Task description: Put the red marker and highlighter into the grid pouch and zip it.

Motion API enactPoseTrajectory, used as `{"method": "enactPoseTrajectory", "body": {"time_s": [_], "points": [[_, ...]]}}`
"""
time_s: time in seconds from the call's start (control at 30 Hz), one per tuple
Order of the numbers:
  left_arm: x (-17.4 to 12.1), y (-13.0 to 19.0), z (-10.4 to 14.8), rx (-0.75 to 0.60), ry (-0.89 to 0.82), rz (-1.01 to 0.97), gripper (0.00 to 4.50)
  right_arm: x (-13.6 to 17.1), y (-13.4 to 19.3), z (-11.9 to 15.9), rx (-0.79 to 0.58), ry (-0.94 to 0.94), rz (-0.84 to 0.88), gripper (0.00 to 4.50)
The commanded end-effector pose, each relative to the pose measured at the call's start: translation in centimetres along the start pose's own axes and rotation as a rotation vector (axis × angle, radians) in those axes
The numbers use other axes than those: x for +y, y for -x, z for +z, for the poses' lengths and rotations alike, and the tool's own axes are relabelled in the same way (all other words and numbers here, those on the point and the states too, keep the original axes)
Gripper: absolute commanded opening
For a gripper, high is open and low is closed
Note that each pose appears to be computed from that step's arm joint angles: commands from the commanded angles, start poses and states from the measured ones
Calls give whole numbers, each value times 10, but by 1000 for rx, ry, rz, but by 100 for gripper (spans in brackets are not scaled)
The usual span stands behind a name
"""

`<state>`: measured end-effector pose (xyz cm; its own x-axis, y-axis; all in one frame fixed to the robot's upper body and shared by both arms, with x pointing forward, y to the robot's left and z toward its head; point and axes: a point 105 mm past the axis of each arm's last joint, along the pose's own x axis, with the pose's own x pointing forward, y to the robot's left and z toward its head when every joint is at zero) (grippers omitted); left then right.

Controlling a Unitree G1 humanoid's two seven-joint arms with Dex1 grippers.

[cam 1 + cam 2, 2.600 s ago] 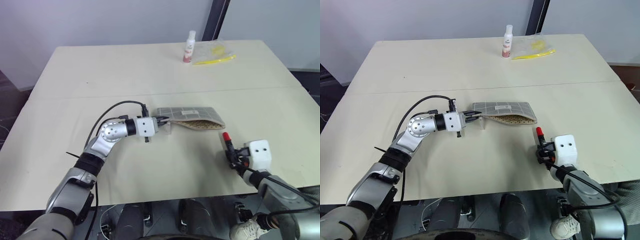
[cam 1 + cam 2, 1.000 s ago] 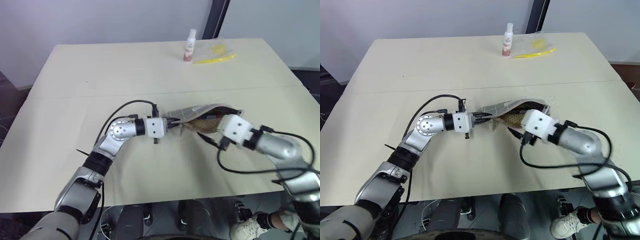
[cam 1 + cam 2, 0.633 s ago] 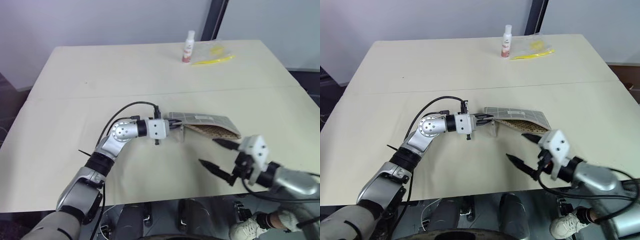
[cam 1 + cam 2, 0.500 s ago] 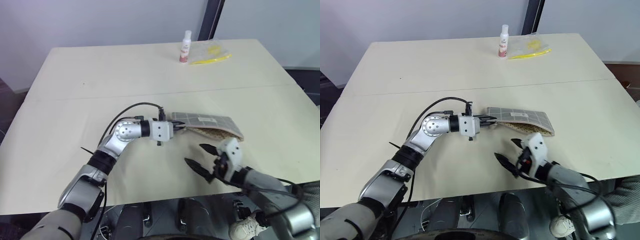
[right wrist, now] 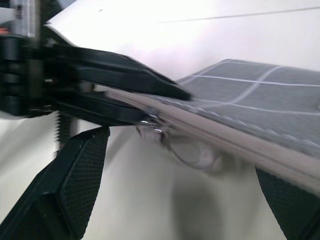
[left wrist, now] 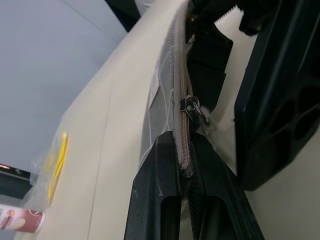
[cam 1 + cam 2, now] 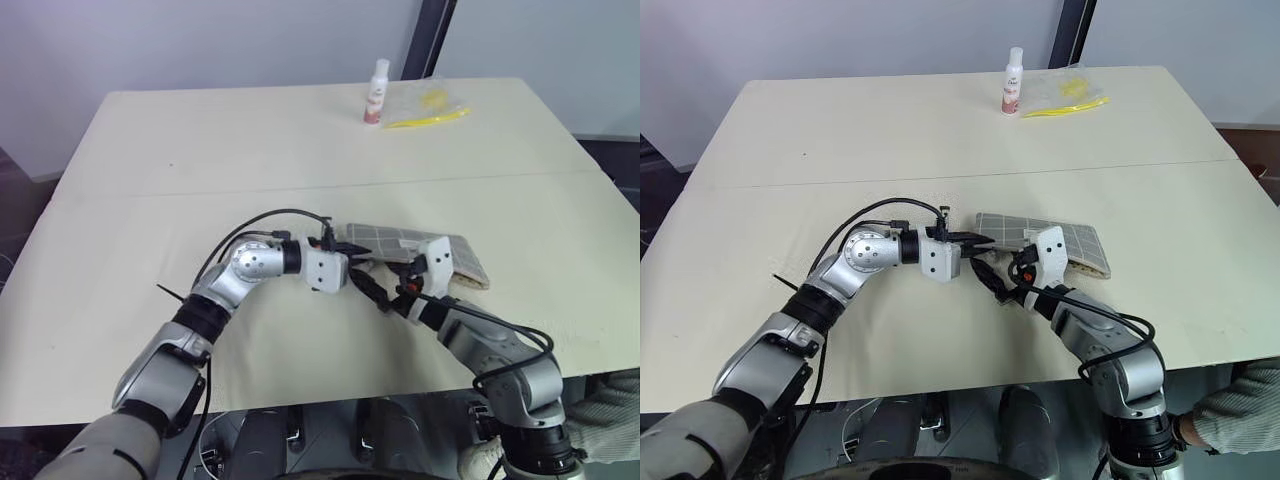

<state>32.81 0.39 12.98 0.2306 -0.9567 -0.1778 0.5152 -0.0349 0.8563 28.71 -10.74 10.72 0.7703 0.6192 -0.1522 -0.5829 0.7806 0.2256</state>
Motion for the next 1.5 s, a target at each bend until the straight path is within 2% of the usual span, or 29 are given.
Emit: {"method": "enactPoseTrajectory", "body": {"time_s": [0.03,0.1,0.3,0.33,0.43,0.87,1.17,1.3,1.47,1.5], "points": [[10,-1,6,-17,-57,17,0,11,2,15,-45,14,83,425],[10,-1,6,-17,-57,18,0,11,0,14,-38,16,82,361],[11,-2,7,-18,-49,29,0,13,-4,14,-40,0,81,48],[11,-2,6,-16,-48,29,0,14,-4,13,-32,8,85,7],[12,-1,4,-13,-17,36,0,14,-2,3,27,98,83,7],[13,12,-8,38,-5,65,0,-18,30,13,7,90,-29,7],[15,32,-24,102,43,105,0,-73,78,18,92,180,-158,7],[19,43,-37,117,194,179,0,-103,102,27,125,252,-261,7],[12,46,-45,139,246,158,0,-95,99,18,159,280,-210,7],[9,46,-44,126,275,149,38,-89,95,16,153,263,-187,33]]}}
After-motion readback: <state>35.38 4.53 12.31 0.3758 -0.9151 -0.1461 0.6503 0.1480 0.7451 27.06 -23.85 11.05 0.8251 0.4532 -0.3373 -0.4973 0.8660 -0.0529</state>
